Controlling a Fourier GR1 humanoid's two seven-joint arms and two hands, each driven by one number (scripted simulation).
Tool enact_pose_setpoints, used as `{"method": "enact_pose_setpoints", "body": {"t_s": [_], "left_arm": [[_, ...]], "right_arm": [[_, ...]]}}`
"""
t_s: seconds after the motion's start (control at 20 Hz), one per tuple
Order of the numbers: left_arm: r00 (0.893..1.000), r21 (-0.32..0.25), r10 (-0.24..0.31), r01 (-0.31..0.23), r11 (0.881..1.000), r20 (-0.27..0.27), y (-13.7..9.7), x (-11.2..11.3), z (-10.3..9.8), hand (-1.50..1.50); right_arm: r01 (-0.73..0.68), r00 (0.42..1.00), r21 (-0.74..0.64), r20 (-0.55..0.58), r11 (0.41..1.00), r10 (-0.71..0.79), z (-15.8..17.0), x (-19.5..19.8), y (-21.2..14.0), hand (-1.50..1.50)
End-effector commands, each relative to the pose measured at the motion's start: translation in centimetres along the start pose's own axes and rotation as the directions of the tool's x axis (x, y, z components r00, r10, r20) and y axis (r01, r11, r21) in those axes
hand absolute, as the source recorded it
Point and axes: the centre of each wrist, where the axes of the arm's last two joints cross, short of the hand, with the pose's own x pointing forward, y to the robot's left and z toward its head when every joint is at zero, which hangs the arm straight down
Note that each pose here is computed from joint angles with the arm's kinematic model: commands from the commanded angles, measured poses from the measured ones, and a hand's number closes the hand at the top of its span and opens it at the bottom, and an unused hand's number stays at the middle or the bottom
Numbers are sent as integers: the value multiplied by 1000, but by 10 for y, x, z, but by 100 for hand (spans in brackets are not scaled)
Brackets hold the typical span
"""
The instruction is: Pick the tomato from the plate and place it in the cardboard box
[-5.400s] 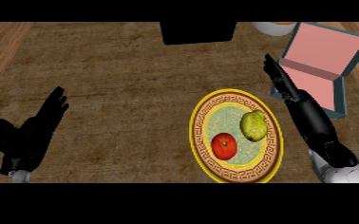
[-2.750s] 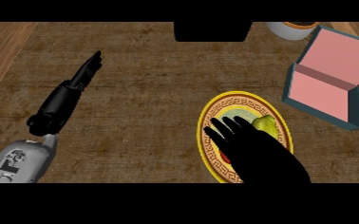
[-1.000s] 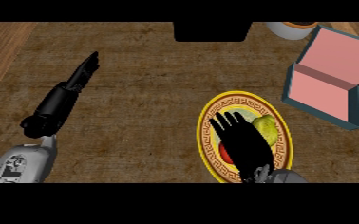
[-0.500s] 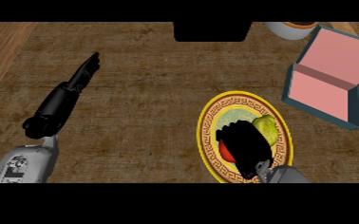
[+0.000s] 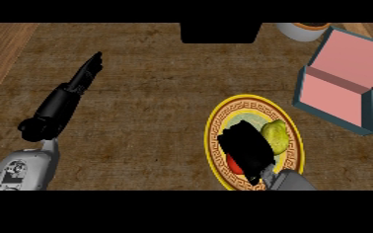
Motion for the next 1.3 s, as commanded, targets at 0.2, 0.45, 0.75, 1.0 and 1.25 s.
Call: {"method": "enact_pose_setpoints", "body": {"t_s": [0.2,0.45,0.75,1.0,1.25], "left_arm": [[1000,16,-5,5,1000,16,0,9,1,0],[1000,-1,-18,18,1000,8,-2,-7,-2,0],[1000,12,-1,1,1000,-12,-10,3,5,0],[1000,-3,0,0,1000,-8,-8,-4,-4,0],[1000,17,1,-1,1000,-2,-7,-4,-9,0]], "right_arm": [[178,935,-104,327,979,-135,19,-17,9,150],[178,924,-289,378,941,-59,31,-45,-31,150],[161,930,-435,368,886,12,97,-33,-82,150],[320,945,-579,251,750,-209,111,-65,-109,150],[364,911,-676,116,641,-396,115,-103,-139,150]]}}
